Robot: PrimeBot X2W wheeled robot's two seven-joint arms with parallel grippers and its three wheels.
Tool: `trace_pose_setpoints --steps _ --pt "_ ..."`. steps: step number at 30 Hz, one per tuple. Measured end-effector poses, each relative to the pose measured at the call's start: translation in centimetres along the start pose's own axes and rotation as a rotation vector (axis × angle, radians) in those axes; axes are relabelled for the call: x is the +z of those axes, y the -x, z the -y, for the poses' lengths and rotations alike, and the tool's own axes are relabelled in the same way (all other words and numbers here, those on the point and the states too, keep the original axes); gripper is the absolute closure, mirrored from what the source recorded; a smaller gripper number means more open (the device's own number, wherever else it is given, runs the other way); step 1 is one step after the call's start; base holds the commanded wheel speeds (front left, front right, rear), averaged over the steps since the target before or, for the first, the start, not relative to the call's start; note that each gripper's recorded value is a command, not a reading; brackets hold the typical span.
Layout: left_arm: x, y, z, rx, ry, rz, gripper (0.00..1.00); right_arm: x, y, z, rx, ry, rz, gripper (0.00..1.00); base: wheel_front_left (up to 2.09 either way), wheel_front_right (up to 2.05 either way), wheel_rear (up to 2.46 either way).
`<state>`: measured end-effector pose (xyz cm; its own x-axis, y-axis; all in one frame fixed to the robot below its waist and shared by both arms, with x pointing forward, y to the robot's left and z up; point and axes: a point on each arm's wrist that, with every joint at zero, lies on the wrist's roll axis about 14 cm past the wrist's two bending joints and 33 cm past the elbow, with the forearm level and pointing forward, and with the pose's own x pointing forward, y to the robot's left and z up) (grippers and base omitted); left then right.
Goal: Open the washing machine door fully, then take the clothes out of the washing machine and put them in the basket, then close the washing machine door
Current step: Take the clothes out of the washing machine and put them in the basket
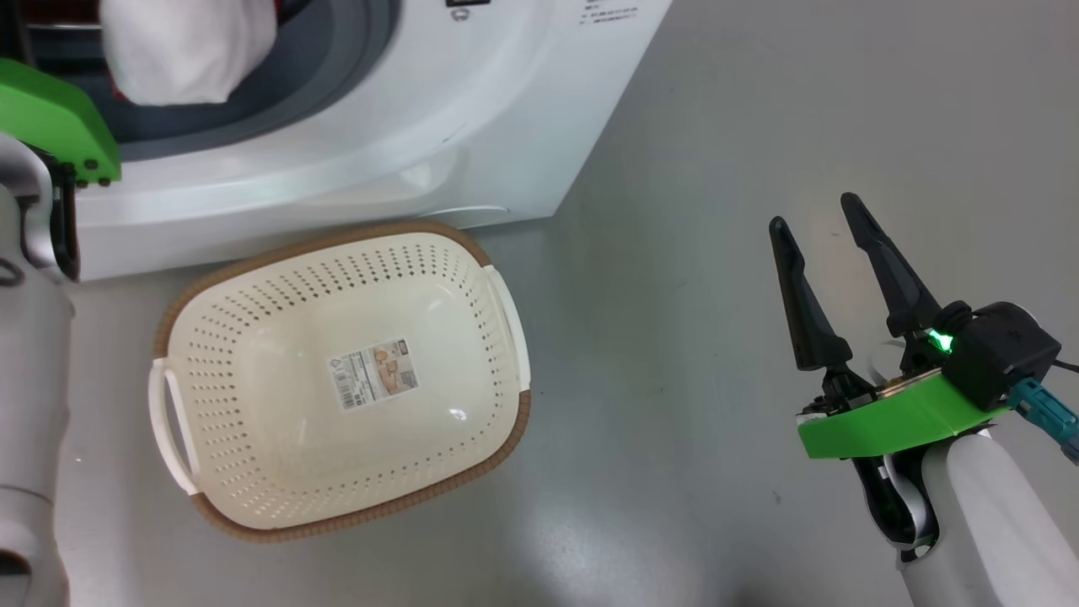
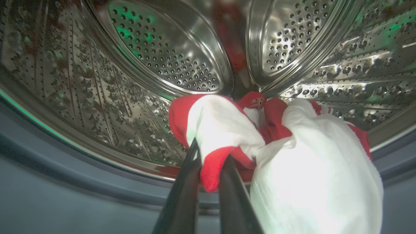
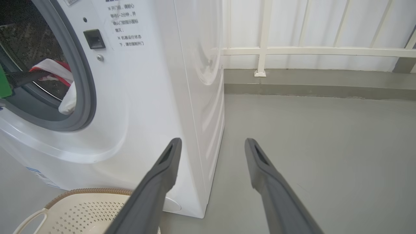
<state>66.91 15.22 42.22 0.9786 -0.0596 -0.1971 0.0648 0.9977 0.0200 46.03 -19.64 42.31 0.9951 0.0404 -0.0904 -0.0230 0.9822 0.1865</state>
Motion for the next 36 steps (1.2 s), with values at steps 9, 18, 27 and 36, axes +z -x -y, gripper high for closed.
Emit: trace_pose_setpoints --steps 9,18,27,36 --pt "1.8 2.9 -0.9 0.019 0.058 0.085 1.00 1.5 0.2 -0.9 0.025 -0.003 0.035 0.00 0.00 0.00 0.00" --pt "3.7 7.0 -1.5 0.037 0.102 0.169 1.00 2.6 1.7 -1.3 0.036 0.000 0.052 0.00 0.00 0.00 0.00" --pt "5.9 11.6 -1.4 0.009 0.087 0.248 1.00 4.6 3.1 -2.2 0.055 -0.006 0.099 0.00 0.00 0.00 0.00" --pt "9.0 15.6 -0.7 -0.020 0.103 0.352 1.00 5.9 4.8 -2.7 0.062 -0.010 0.128 0.00 0.00 0.00 0.00"
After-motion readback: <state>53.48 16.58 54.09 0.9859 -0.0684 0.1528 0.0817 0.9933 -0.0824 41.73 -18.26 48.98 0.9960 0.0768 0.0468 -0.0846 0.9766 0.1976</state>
